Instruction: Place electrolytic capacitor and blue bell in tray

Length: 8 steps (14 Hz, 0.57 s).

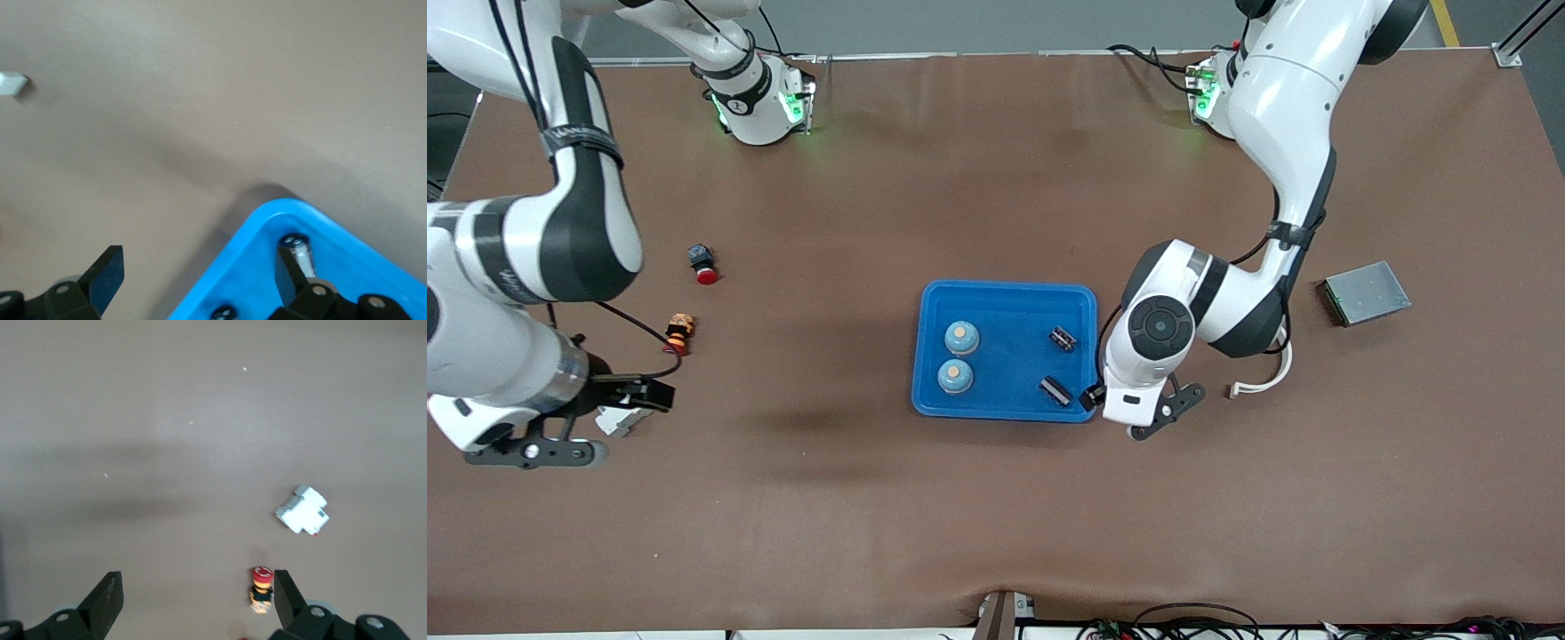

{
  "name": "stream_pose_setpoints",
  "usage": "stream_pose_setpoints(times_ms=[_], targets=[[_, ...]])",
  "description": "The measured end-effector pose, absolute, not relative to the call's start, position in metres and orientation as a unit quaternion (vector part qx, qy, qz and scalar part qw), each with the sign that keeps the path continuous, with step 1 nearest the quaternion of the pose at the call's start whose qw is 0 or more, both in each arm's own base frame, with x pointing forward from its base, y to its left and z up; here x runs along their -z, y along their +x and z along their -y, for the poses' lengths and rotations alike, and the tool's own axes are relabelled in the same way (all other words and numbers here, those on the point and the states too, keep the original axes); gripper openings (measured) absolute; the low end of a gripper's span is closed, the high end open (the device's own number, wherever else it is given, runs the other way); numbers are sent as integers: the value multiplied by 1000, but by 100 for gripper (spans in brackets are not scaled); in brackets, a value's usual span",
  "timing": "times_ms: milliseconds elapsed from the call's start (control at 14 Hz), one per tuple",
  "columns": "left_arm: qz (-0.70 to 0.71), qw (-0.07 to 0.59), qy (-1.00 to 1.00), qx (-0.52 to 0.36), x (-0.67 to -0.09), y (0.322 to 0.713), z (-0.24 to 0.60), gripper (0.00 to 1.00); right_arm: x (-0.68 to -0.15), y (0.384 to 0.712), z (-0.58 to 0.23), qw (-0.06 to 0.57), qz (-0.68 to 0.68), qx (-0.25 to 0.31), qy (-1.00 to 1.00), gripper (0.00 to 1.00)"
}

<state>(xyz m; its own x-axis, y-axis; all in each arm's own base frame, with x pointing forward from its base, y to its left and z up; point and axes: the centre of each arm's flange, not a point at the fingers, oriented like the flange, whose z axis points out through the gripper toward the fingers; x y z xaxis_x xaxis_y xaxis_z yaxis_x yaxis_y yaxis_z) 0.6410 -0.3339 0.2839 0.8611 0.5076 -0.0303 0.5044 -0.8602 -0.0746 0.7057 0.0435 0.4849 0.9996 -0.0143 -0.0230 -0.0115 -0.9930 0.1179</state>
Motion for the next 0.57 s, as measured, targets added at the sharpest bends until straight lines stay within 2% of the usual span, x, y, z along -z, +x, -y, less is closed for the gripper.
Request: stream_pose_setpoints(times_ms=[356,570], targets=[[200,35,-979,-30,-322,647,293,100,-533,686,5,54,8,12,998,100],[169,36,-984,-32,-345,644,256,100,-563,672,19,8,24,3,1000,100]])
